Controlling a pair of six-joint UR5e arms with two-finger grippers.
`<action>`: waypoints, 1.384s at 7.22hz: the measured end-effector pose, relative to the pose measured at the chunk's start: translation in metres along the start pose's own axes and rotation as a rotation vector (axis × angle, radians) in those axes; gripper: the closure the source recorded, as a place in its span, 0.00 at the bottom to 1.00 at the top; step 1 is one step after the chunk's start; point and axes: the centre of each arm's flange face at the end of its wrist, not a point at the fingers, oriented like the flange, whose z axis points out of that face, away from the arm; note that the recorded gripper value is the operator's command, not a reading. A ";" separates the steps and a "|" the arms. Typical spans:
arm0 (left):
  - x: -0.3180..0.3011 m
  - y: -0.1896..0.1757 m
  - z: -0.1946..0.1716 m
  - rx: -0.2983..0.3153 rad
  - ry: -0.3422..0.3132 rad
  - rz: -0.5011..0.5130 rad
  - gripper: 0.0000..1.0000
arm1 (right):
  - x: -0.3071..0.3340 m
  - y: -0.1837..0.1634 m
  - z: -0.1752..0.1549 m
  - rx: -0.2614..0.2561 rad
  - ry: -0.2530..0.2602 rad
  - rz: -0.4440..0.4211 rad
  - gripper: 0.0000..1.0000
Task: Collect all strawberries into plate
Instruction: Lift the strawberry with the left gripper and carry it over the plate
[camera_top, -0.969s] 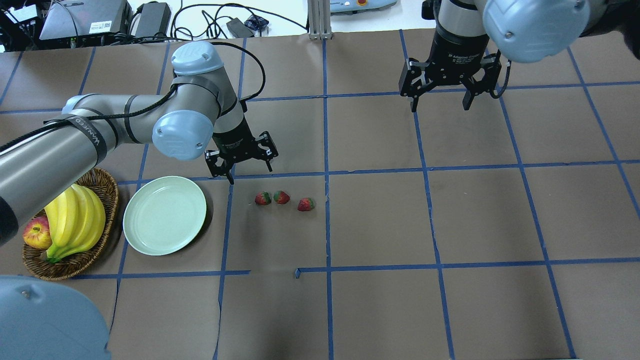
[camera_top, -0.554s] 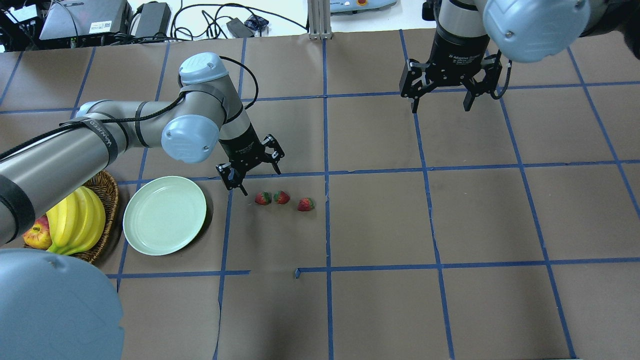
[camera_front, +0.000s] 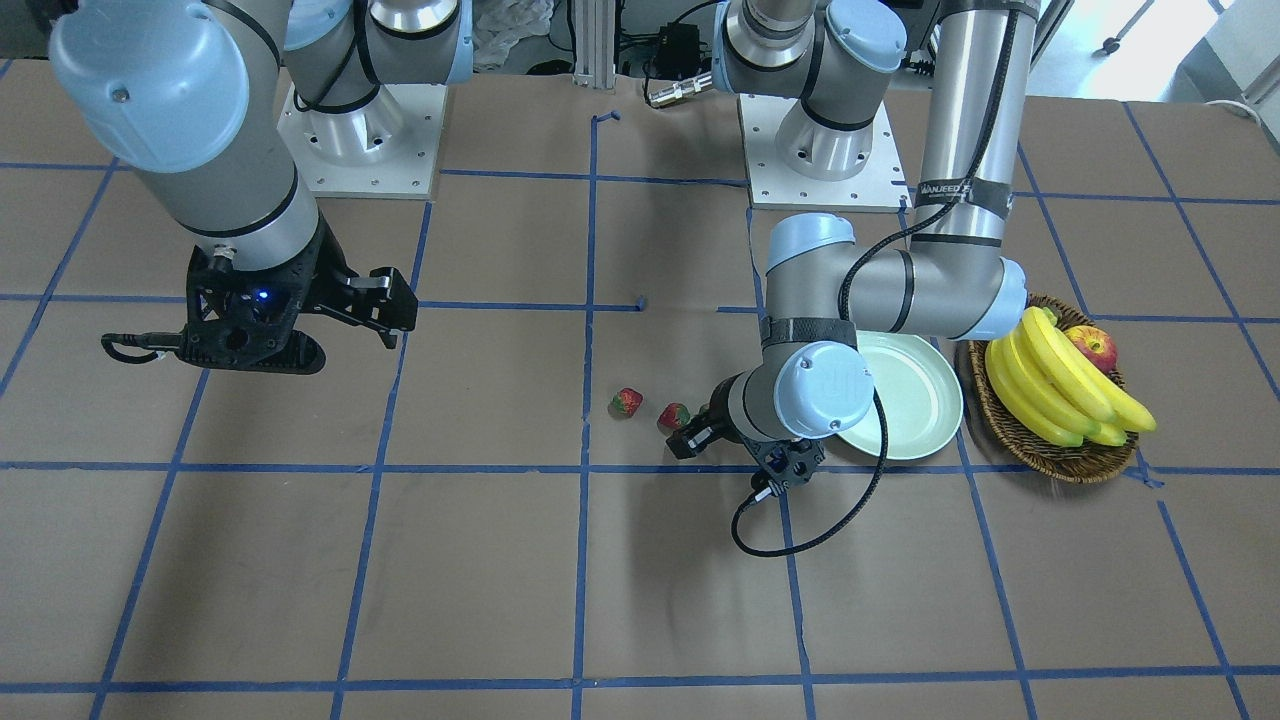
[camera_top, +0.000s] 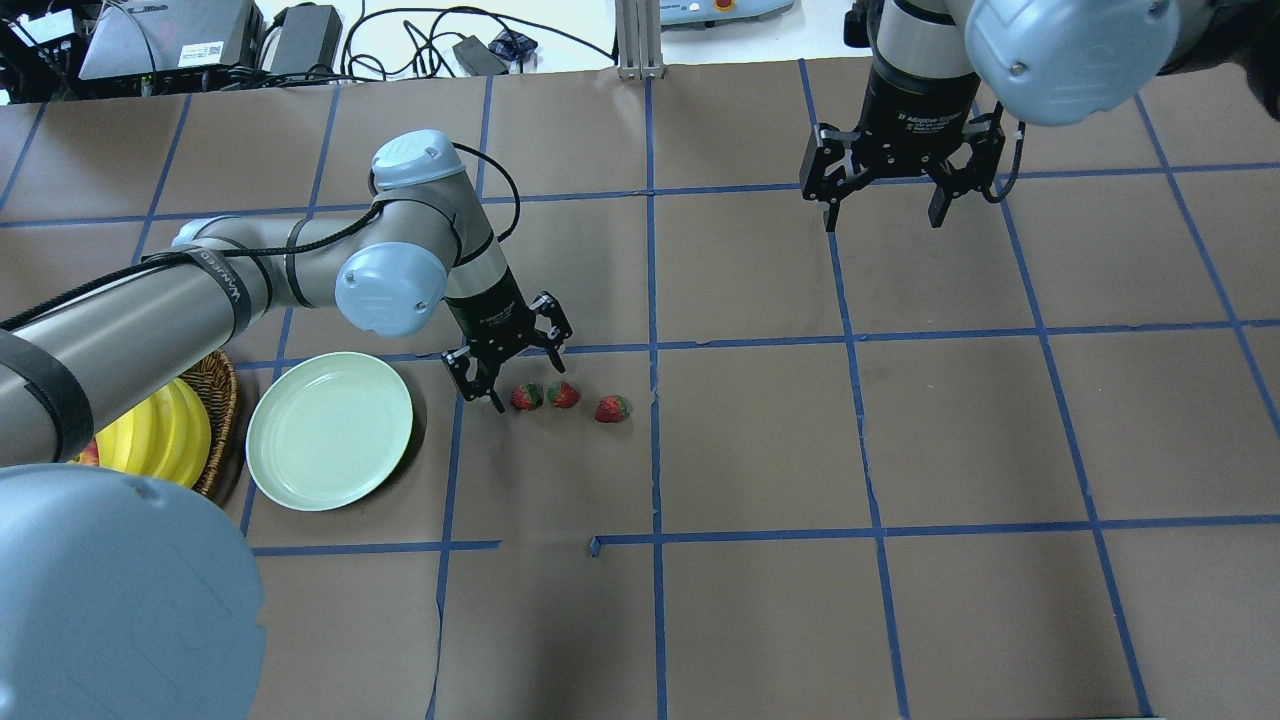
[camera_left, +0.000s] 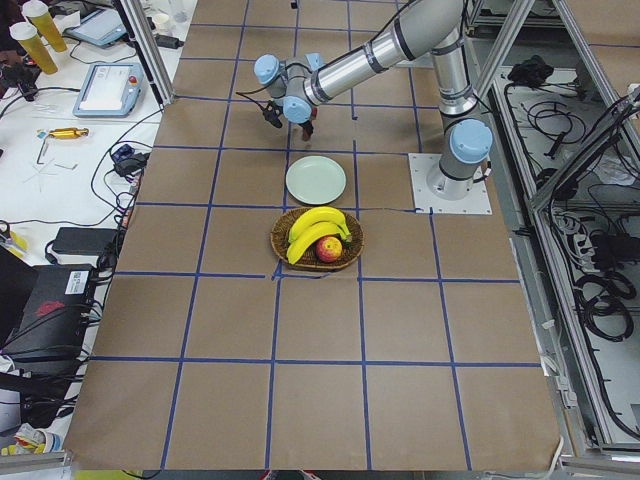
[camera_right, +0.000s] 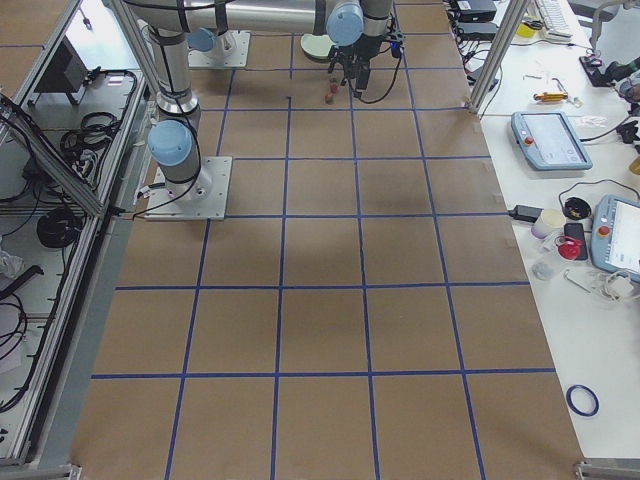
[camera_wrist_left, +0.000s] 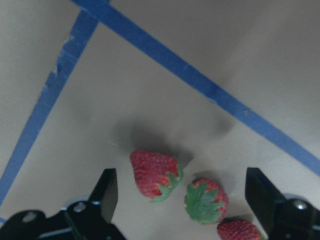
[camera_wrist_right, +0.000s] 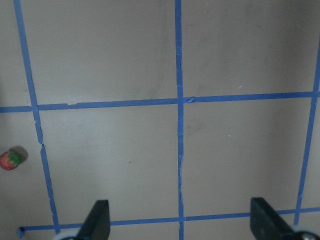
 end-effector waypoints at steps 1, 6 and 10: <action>-0.004 0.000 0.005 -0.007 -0.024 -0.002 0.13 | 0.000 0.000 0.000 0.000 0.001 0.000 0.00; -0.012 -0.003 0.010 -0.006 -0.064 0.001 0.74 | 0.000 0.002 0.015 -0.017 0.006 -0.006 0.00; -0.014 0.000 0.005 -0.015 -0.078 0.100 1.00 | 0.002 0.001 0.017 -0.023 0.009 -0.012 0.00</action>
